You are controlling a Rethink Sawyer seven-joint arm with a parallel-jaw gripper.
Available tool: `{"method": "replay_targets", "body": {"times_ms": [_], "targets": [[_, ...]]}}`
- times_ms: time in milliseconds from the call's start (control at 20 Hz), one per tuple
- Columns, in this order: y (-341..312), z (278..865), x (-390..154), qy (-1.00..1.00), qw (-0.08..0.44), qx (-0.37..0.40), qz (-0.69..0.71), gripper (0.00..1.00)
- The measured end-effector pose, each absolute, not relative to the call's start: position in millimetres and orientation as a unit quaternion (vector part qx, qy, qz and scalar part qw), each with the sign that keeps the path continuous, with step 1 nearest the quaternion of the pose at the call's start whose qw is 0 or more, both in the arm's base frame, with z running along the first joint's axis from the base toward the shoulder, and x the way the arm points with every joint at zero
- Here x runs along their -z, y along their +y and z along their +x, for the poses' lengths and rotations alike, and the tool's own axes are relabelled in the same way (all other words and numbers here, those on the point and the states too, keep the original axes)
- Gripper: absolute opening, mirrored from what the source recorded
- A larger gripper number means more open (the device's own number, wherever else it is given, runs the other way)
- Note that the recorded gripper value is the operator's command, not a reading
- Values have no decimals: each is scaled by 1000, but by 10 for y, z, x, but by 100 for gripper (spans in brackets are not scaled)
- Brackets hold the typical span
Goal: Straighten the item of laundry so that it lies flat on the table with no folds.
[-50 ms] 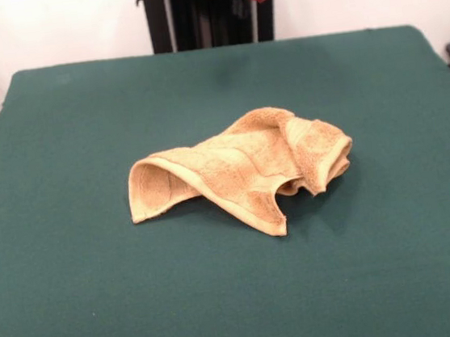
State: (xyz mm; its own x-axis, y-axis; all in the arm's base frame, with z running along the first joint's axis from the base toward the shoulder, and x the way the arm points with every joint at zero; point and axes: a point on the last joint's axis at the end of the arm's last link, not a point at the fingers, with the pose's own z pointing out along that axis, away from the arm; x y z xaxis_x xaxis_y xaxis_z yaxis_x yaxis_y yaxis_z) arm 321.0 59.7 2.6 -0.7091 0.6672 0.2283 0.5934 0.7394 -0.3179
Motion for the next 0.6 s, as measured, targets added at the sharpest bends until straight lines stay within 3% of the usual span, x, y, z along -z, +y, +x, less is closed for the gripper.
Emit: {"method": "replay_targets", "body": {"times_ms": [600], "targets": [[360, 3891, 391, -935, 112, -110, -319, 0]]}}
